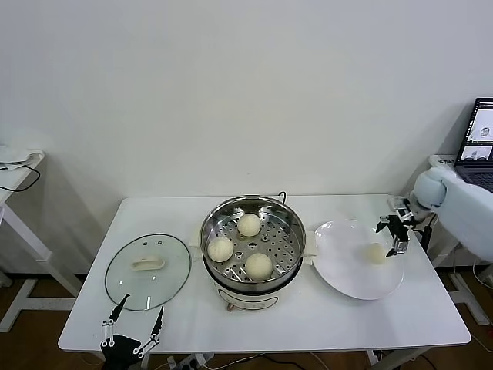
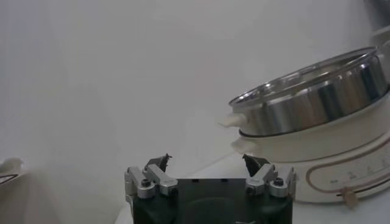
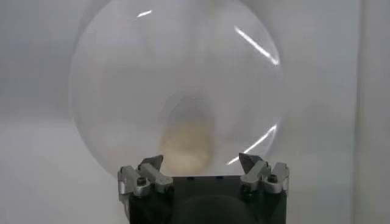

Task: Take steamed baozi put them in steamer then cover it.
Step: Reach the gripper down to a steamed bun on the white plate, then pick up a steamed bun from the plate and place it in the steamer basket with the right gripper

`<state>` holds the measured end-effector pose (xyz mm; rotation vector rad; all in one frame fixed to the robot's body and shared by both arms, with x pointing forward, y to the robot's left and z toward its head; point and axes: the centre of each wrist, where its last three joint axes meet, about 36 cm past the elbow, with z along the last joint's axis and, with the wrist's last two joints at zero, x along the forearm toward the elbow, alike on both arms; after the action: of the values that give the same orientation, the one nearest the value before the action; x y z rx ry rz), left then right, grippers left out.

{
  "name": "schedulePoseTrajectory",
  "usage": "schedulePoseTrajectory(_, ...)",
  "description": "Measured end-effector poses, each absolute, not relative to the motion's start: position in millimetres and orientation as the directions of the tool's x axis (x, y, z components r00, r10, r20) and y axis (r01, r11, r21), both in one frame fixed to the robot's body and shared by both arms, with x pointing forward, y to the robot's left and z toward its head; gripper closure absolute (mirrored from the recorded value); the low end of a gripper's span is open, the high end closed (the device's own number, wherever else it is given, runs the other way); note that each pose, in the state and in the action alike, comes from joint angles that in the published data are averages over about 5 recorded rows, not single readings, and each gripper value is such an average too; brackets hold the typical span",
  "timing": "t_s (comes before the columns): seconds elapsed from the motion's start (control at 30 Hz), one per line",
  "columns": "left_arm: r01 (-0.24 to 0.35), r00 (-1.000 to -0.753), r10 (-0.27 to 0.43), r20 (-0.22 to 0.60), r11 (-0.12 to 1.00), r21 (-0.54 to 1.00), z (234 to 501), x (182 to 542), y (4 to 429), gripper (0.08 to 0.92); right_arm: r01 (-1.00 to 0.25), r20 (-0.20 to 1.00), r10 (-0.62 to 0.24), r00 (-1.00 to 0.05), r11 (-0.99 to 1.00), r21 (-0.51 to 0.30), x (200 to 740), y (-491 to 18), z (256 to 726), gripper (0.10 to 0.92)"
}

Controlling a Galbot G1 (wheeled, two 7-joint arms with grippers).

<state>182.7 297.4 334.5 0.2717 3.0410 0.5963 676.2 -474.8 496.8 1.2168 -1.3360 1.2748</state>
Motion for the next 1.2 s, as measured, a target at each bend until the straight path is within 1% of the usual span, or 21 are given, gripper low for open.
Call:
schedulePoseTrajectory(0.23,0.164,-0.984,0.175,0.005,0.912,0.377,333,182,298,0.177,-0.993,0.991,-0.065,-0.12,-0.002,-0.121,677,-471,476,0.2)
schedulePoseTrajectory(0.3,0.164,-0.985,0.175,0.004,0.912,0.376,333,182,298,0.177,-0.992,0.99,-0.063,-0.123,0.0,-0.123,678,-469,473,0.211)
schedulePoseTrajectory(0.4,0.163,-0.985,0.174,0.003,0.912,0.376,333,183,298,0.177,-0.992,0.991,-0.062,-0.123,0.003,-0.123,678,-468,468,0.269)
schedulePoseTrajectory(0.57,0.162,-0.985,0.173,0.004,0.913,0.376,332,183,298,0.177,-0.992,0.99,-0.063,-0.124,0.012,-0.123,677,-468,465,0.403)
schedulePoseTrajectory(0.67,0.161,-0.985,0.172,0.004,0.912,0.376,332,183,298,0.177,-0.992,0.99,-0.064,-0.126,0.018,-0.125,677,-469,468,0.437)
schedulePoseTrajectory(0.73,0.161,-0.985,0.173,0.004,0.912,0.376,332,183,298,0.177,-0.992,0.99,-0.067,-0.128,0.021,-0.127,677,-470,472,0.438)
schedulePoseTrajectory(0.83,0.162,-0.985,0.174,0.002,0.912,0.376,332,184,298,0.177,-0.991,0.988,-0.076,-0.135,0.023,-0.133,680,-469,485,0.437)
schedulePoseTrajectory(0.97,0.166,-0.984,0.179,0.002,0.912,0.375,332,185,297,0.177,-0.99,0.985,-0.101,-0.142,0.012,-0.141,688,-460,518,0.437)
schedulePoseTrajectory(1.07,0.17,-0.983,0.182,0.002,0.912,0.374,331,187,296,0.177,-0.989,0.981,-0.129,-0.143,-0.021,-0.147,696,-441,552,0.437)
schedulePoseTrajectory(1.2,0.171,-0.983,0.185,-0.002,0.912,0.374,331,189,296,0.177,-0.982,0.974,-0.171,-0.148,-0.088,-0.165,706,-402,607,0.437)
